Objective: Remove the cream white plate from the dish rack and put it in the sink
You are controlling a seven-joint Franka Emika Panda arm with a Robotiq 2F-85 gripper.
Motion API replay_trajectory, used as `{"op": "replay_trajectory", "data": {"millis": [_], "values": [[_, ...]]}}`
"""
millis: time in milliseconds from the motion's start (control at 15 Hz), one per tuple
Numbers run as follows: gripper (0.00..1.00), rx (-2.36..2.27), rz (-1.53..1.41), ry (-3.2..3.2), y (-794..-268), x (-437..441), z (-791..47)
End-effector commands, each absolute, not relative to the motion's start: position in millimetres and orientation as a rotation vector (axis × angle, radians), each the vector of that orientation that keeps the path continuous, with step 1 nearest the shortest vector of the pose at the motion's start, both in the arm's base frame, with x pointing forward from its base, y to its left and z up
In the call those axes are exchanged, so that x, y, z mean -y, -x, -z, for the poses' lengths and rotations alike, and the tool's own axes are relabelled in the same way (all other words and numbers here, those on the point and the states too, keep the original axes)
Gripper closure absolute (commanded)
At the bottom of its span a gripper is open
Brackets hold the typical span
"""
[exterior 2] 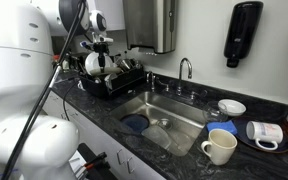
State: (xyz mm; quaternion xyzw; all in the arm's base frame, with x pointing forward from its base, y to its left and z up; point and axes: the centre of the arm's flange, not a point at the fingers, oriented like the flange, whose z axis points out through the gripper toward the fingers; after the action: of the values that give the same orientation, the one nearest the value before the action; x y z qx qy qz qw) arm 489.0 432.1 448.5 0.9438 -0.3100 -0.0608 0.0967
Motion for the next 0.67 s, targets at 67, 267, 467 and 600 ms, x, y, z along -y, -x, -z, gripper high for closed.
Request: {"op": "replay_trajectory", "data": {"millis": [67, 267, 467, 600], "values": [[0.96, 0.972, 0.177, -2.79, -480, -424, -448], [1.0, 1.027, 0.132, -2.783, -472, -421, -464], [1.0, 1.123, 0.059, -2.736, -455, -414, -491], [0.99, 1.189, 0.01, -2.692, -442, -408, -510]]}}
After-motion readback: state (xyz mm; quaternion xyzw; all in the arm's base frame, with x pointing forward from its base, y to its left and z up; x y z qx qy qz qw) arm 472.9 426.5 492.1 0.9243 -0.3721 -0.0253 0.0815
